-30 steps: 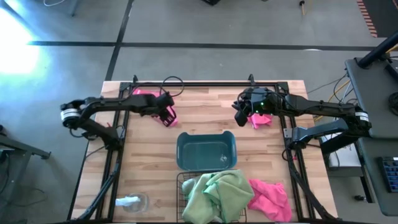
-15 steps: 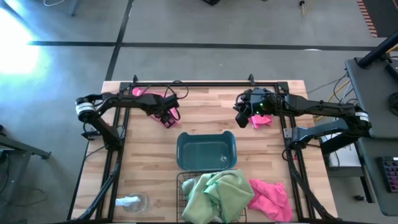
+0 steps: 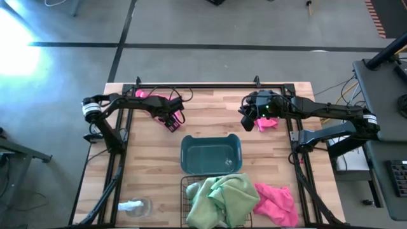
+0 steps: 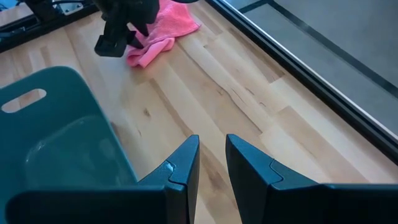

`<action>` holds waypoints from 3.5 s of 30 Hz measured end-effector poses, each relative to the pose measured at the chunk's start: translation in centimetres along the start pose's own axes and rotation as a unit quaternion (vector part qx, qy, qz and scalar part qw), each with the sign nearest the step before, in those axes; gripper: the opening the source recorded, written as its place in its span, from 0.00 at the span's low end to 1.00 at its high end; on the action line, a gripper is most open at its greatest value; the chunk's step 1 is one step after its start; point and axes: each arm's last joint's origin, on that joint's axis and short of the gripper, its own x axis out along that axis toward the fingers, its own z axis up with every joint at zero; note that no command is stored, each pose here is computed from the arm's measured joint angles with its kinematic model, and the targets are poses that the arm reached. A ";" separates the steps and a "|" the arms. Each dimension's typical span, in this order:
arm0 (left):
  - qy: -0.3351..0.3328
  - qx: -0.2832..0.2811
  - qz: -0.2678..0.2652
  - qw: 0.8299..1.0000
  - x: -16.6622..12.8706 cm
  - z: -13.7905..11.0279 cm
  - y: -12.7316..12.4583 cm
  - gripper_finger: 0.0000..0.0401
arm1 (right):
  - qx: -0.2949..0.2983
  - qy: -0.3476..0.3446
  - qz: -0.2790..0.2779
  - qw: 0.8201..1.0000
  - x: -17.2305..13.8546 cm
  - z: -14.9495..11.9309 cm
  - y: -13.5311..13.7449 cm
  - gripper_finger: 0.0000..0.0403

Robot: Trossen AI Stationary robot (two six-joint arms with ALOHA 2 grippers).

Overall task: Sort microfiber towel by color & place in baskets
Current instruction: Put the top left microfiber pink towel into the blue bin, then put the top pink microfiber towel into the blue bin

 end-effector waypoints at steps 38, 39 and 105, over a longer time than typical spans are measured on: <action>-0.177 -0.030 -0.112 0.977 -16.4 3.6 -2.3 0.00 | -0.013 0.000 0.000 1.000 0.0 0.0 0.0 0.18; -0.189 -0.027 -0.111 0.975 -17.6 3.6 -2.5 0.00 | -0.013 0.000 0.000 1.000 0.0 0.0 0.0 0.18; -0.291 0.112 -0.046 0.949 -30.1 -0.2 -18.4 0.29 | -0.040 0.090 0.028 0.995 -0.1 -1.6 -0.2 0.18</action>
